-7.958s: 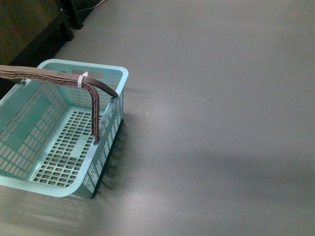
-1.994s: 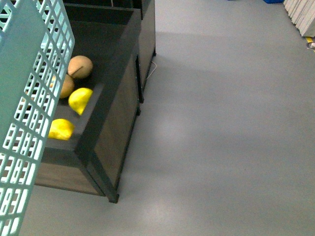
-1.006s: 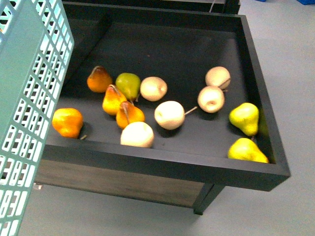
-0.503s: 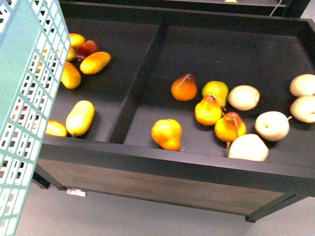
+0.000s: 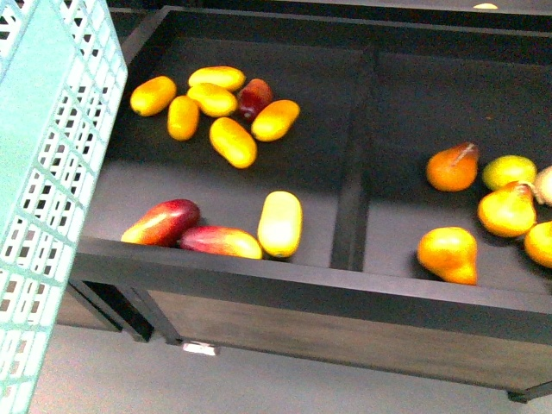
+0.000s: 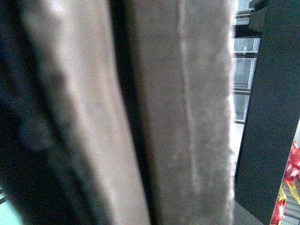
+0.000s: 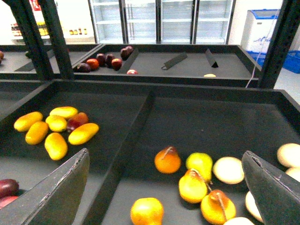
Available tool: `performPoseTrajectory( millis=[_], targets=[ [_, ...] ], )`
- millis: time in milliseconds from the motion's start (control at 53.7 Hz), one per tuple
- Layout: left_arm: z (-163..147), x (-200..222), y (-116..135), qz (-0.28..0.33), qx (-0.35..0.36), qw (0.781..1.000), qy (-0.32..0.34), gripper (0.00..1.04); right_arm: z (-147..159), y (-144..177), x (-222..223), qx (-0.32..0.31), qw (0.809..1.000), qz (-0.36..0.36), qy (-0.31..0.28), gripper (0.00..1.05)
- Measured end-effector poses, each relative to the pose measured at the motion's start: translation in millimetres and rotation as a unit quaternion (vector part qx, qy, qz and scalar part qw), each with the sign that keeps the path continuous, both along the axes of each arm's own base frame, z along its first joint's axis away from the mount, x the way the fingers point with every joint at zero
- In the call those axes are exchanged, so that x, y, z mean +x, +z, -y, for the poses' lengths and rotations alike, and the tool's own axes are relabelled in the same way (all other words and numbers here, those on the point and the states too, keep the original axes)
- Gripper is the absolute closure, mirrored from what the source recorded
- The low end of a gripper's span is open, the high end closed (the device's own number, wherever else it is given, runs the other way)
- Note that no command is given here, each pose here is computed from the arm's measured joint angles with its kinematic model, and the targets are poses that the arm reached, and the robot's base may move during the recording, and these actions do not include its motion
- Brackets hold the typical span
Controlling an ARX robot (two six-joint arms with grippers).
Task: Pick mango and avocado into basket
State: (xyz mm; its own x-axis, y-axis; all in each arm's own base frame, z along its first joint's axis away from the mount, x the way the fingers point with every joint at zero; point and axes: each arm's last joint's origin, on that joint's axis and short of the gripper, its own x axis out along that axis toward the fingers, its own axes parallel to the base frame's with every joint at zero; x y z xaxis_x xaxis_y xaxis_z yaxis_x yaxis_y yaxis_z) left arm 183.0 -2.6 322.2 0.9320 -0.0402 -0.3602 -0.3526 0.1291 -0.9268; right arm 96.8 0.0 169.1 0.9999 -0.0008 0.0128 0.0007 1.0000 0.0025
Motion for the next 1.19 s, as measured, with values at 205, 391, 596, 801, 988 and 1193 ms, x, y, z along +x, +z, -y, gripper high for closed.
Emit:
performPoseTrajectory(
  millis=[205, 391, 596, 801, 988, 1193],
  targets=[
    [0.0, -0.1, 0.1, 0.000, 0.000, 1.000, 0.000, 0.79, 0.0, 0.1, 0.0, 0.000, 1.000, 0.000, 0.000, 0.09],
    [0.0, -0.1, 0.1, 0.000, 0.000, 1.000, 0.000, 0.80, 0.0, 0.1, 0.0, 0.000, 1.000, 0.000, 0.000, 0.09],
    [0.2, -0.1, 0.2, 0.000, -0.002, 1.000, -0.001, 0.91, 0.0, 0.0, 0.0, 0.000, 1.000, 0.000, 0.000, 0.09],
    [-0.1, -0.1, 0.1, 0.000, 0.000, 1.000, 0.002, 0.91, 0.0, -0.1, 0.1, 0.000, 1.000, -0.001, 0.000, 0.09],
    [0.0, -0.1, 0.1, 0.000, -0.002, 1.000, 0.000, 0.91, 0.0, -0.1, 0.1, 0.000, 1.000, -0.001, 0.000, 0.09],
    [-0.1, 0.8, -0.6, -0.002, 0.001, 1.000, 0.000, 0.91, -0.2, -0.1, 0.1, 0.000, 1.000, -0.001, 0.003, 0.09]
  ],
)
